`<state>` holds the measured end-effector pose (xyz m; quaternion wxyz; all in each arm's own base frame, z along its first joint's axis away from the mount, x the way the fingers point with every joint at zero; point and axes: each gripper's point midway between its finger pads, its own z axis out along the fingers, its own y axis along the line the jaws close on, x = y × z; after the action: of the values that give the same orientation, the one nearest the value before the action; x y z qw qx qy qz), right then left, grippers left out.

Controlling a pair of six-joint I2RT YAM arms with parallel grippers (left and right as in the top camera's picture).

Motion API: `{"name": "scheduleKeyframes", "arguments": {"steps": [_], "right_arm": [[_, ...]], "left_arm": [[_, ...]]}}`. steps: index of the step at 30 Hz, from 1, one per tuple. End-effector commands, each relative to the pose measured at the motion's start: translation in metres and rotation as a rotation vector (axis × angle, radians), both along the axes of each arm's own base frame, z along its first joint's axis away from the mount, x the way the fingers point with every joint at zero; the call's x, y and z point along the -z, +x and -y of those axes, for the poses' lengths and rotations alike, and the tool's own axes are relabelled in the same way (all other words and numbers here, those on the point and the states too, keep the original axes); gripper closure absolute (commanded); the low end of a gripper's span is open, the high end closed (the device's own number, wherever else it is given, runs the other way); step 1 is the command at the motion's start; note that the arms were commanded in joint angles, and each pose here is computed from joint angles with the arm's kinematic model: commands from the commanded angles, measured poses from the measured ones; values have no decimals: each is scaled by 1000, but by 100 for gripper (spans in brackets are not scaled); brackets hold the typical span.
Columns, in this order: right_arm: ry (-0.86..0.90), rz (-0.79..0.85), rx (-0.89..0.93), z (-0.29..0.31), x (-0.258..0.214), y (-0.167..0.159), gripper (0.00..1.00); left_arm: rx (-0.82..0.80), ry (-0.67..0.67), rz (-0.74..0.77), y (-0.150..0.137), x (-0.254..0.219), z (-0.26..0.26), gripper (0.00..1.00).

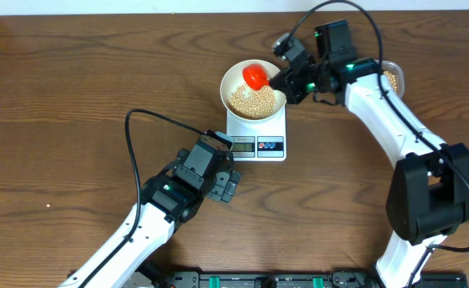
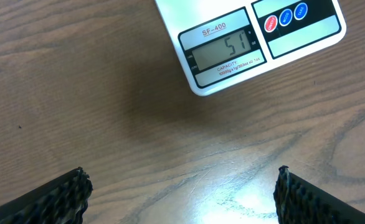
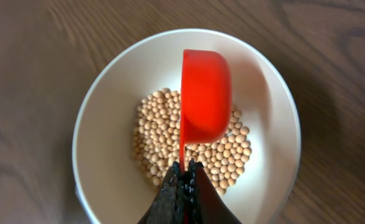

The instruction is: Scoop item into bowl and weigh 50g on scale

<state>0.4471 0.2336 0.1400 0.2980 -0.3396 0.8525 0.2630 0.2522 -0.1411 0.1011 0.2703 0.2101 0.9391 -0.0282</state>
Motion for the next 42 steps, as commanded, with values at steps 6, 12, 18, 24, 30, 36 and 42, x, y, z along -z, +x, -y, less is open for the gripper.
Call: {"name": "scheduleKeyframes", "arguments": {"steps": [6,12,18,24,30,36,42], "right_arm": [[-145,97,-8,-15,0,-4,99],[-159,68,-34,-25,15,-11,99],[-167,43,-55,-31,20,-19,99],[-184,-12,-78,-35,37,-29,99],[-194,-32,-90,-37,40,-36,99],[-163,-87,-121,-40,41,-49,99],[-98,-119,-105,-41,35,-47,99]], "left_arm": [[13,14,-5,-1,3,0,4],[13,14,-5,-1,3,0,4],[13,14,-5,-1,3,0,4],[13,14,-5,-1,3,0,4],[13,14,-5,-1,3,0,4],[13,14,-5,-1,3,0,4],[13,14,-5,-1,3,0,4]]}}
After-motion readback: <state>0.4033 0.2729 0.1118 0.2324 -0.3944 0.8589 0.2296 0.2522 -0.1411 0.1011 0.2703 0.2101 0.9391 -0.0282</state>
